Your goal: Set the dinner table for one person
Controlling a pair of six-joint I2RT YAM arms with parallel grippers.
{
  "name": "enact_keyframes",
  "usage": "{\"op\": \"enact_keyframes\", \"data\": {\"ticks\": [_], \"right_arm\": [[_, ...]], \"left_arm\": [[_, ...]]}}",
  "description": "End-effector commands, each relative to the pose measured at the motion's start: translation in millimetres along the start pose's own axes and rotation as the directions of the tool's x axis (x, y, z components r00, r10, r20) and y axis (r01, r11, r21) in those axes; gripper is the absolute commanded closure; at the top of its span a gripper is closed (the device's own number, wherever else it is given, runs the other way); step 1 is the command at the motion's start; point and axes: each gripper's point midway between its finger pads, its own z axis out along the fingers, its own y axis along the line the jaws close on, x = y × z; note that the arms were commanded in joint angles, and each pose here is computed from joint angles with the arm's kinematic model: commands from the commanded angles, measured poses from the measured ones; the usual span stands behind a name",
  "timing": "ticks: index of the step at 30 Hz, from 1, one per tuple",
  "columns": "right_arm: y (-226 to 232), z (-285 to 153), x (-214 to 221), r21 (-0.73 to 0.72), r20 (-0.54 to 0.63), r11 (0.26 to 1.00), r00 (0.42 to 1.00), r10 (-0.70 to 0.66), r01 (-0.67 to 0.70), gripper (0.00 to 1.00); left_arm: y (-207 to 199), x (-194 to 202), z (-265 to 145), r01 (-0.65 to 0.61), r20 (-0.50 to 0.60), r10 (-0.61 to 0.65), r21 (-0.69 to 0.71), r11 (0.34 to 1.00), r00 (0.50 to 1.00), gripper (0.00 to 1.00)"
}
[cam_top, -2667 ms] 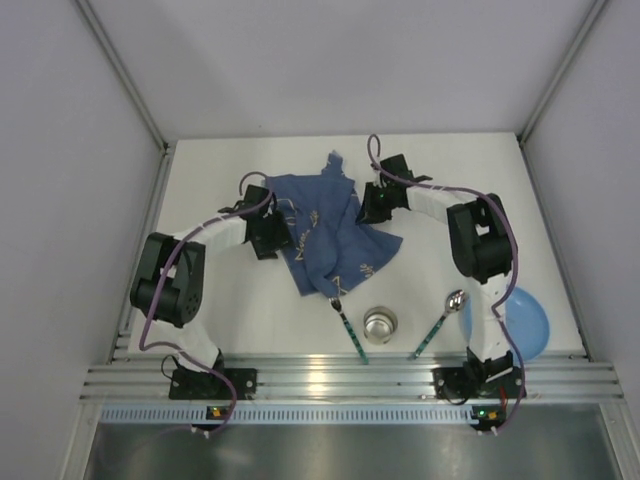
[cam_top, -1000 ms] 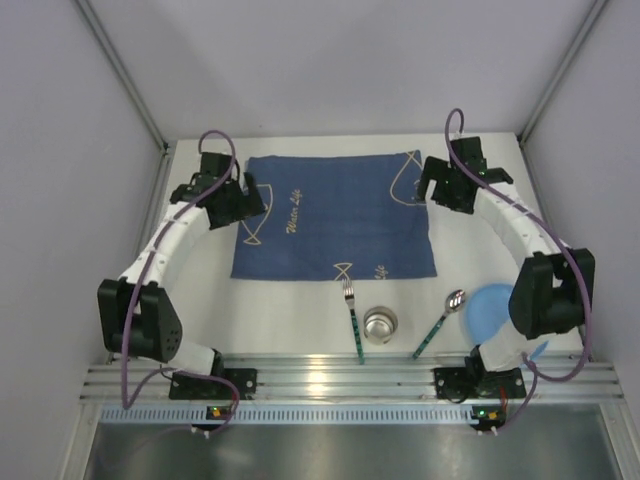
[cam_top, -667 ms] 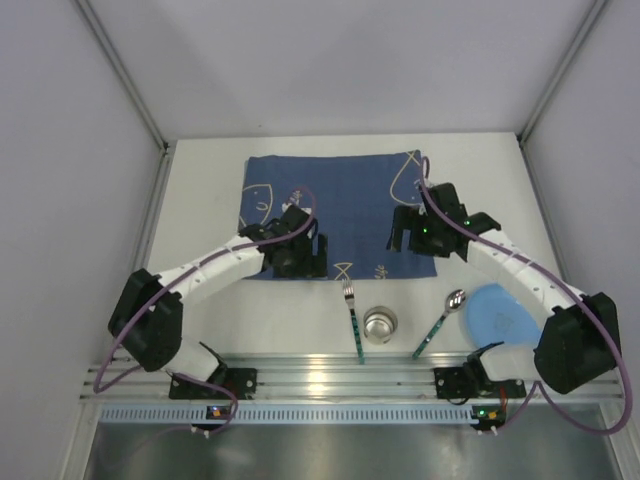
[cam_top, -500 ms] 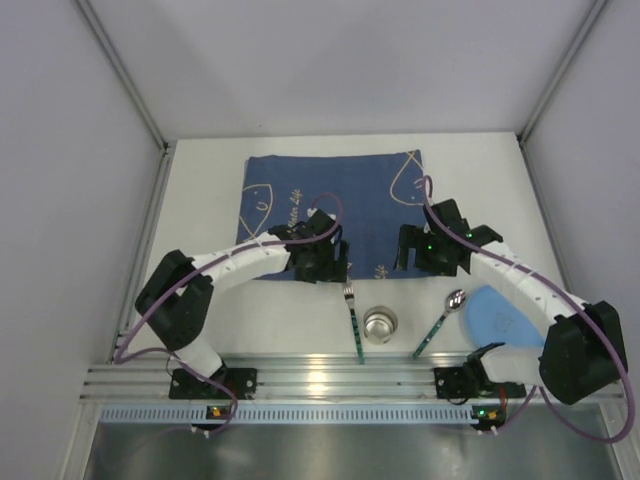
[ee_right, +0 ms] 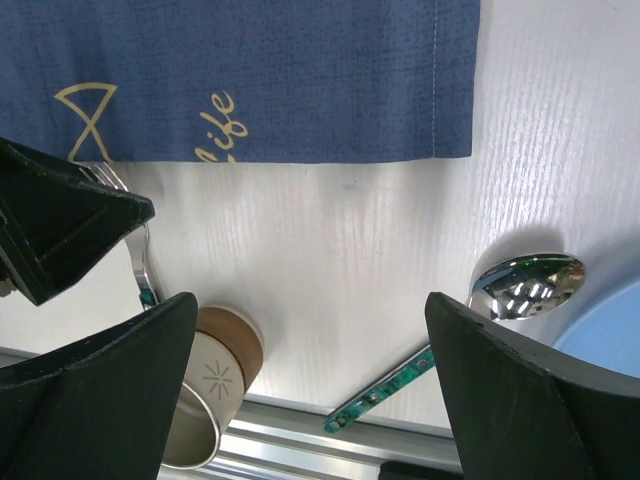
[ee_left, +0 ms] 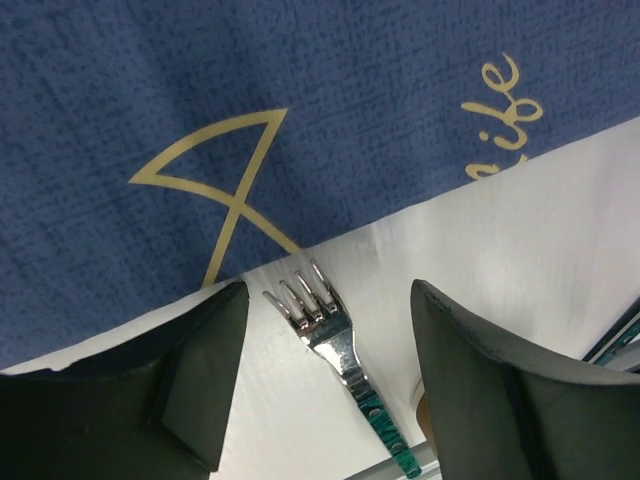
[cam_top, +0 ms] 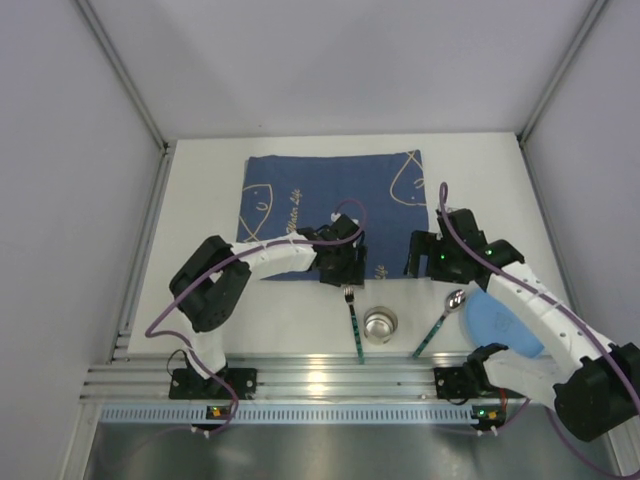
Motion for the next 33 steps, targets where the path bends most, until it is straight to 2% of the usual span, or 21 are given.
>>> {"op": "enact_keyframes", "data": {"ticks": [1,3,4,7,13,14,16,29,33], "right_arm": [[-6.3,-10.3,-5.8,0.030,0.037,0.999,0.999,-0.016,0.015,0.04],[-8.3,-10.4,-6.3,0.041,0.035,0.999,0.999,-0.023,0.021,0.04],[-8.0,-9.1,-7.1,0.043,0.030,0.999,0.999,-0.024,0.023,0.04],[-7.2,-6.5,-7.8,0.048,0.018,0.999,1.000,-0.023,0.022,0.04],[-6.6,-1.4,-8.4,0.054,0.003,0.998,1.000,-0.023,0.023,0.04],[-6.4,-0.3,-8.9,0.054,0.003,0.998,1.000,-0.025,0.024,0.04],[-7.1,3.3,-6.1,0.058,-0.011,0.998,1.000,-0.022,0.022,0.04],[-8.4,9.2,-4.2,0.064,-0.020,0.998,1.000,-0.020,0.021,0.05],[-9.6,6.9,-4.3,0.065,-0.009,0.998,1.000,-0.022,0.022,0.04]], "left_arm": [[-12.0,-6.1,7.3,0.003,0.020,-0.003,0.025,1.000,1.000,0.32],[-9.9,-4.2,12.2,0.003,0.012,-0.003,0.013,1.000,1.000,0.36],[-9.6,-2.9,13.4,0.000,0.006,0.000,0.008,1.000,1.000,0.45],[-5.6,-2.2,16.8,-0.004,-0.001,0.004,-0.027,1.000,1.000,0.60],[4.9,8.6,15.9,-0.005,-0.027,0.003,-0.068,0.998,1.000,0.77],[7.3,11.4,14.6,-0.005,-0.030,0.003,-0.071,0.997,1.000,0.89],[6.7,10.7,10.8,-0.004,-0.020,0.002,-0.064,0.998,1.000,1.00],[-33.1,-20.1,-37.5,-0.067,0.050,0.064,0.062,0.996,0.997,1.00],[-39.1,-36.9,-65.6,-0.186,0.092,0.179,0.067,0.980,0.980,1.00]]}}
